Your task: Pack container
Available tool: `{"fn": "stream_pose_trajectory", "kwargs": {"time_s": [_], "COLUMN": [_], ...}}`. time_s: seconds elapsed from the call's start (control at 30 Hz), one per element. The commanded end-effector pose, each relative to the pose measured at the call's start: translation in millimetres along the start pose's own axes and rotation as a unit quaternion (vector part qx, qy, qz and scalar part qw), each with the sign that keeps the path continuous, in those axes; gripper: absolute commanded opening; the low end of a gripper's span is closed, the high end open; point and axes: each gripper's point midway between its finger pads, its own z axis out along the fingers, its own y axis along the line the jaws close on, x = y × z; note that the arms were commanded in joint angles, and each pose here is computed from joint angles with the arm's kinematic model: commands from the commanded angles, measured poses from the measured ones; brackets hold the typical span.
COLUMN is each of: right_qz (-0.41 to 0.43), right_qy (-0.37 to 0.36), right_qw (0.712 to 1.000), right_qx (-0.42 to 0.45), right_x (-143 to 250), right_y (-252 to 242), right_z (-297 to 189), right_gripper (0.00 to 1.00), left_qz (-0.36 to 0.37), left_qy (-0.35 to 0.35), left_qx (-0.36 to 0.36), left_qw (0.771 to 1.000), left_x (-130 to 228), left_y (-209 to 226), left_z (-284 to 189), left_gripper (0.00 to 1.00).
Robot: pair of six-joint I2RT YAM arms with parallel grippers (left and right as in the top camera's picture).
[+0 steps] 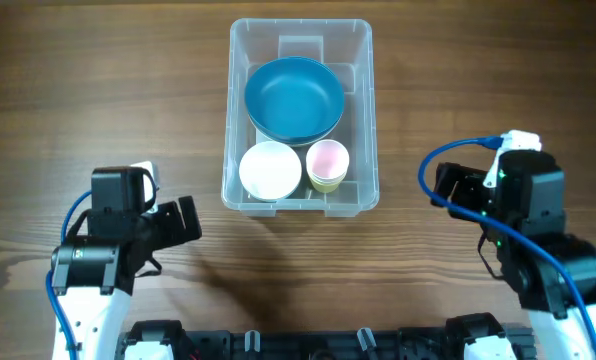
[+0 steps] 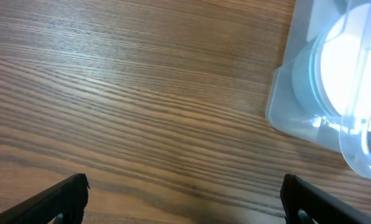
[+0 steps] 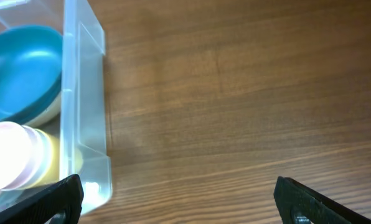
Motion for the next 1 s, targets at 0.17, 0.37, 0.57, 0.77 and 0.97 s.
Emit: {"fn": "stream_pose_trajectory", "kwargs": {"time_s": [0.17, 0.37, 0.57, 0.77, 0.97], "right_qz": [-0.007, -0.001, 0.006, 0.011, -0.015], "right_qy": [0.023, -0.013, -0.052, -0.077, -0.135], "right_qw": [1.0, 1.0, 0.998, 0.997, 0.99], "right_qx": [0.003, -0.009, -0.022, 0.01, 0.028], "right_x": [14, 16, 19, 15, 17], "right_y": [2, -2, -6, -20, -38], "right_z": [11, -6, -24, -33, -64], "right_gripper": [1.0, 1.0, 1.0, 1.0, 1.0], "left_qz": [0.013, 0.013, 0.013, 0.013, 0.013], "left_qy": [-0.061, -0.137, -0.138, -0.138, -0.138], "left_qx": [0.012, 0.03, 0.03, 0.03, 0.03], "left_qw": [0.998, 0.99, 0.99, 0.99, 0.99], "left_x": [-2, -6, -6, -6, -6], "left_y": [-1, -2, -2, -2, -2], "left_z": [-22, -52, -52, -52, -52], "left_gripper": [1.0, 1.0, 1.0, 1.0, 1.0]}}
